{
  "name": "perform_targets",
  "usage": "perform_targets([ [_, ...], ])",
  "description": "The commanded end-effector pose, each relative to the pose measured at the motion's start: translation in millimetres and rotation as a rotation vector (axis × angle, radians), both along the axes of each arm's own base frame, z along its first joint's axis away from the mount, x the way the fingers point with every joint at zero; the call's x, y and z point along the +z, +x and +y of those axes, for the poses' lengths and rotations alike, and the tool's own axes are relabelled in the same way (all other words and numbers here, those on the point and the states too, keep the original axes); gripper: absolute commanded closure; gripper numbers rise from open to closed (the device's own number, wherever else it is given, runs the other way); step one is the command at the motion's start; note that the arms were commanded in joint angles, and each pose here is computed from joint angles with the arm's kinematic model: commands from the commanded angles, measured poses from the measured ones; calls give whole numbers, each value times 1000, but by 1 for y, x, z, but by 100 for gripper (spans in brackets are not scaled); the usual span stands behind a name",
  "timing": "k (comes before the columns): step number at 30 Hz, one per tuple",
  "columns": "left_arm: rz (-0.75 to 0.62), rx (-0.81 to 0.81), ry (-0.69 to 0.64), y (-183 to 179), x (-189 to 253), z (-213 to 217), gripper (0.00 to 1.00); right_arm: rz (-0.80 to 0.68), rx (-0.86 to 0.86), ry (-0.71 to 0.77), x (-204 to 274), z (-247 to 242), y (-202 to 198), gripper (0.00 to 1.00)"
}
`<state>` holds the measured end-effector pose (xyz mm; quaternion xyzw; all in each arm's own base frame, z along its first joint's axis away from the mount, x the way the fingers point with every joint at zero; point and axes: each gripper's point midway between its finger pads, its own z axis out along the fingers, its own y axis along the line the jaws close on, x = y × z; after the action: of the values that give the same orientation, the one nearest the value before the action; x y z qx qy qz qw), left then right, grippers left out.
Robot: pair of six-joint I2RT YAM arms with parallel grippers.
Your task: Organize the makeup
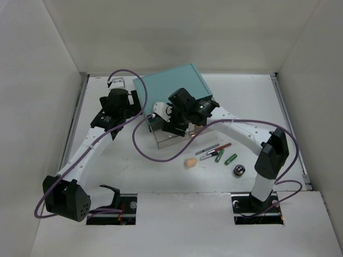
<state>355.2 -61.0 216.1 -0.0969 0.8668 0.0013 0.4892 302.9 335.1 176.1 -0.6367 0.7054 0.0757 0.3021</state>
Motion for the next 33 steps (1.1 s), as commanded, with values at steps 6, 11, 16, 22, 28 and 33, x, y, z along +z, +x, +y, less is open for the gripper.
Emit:
perform_targets([
  [6, -60, -35, -35, 14, 24, -18, 0, -82, -123, 338, 82, 6, 15, 27],
  [11, -85, -72, -40, 19, 31, -33, 0, -67, -519, 679, 132, -47, 30, 20],
  [16, -68, -113, -31, 31, 25, -51, 0, 47, -967, 767, 102, -136, 7, 0],
  [22, -52, -137, -47, 42, 13, -60, 5, 160, -1421, 703, 26, -228, -44, 0],
  [28, -81, -171, -55, 43, 27, -75, 8, 304, -1751, 560, -43, -271, -97, 0],
  [33, -114, -196, -60, 35, 40, -80, 5, 396, -1930, 531, -82, -280, -120, 0],
])
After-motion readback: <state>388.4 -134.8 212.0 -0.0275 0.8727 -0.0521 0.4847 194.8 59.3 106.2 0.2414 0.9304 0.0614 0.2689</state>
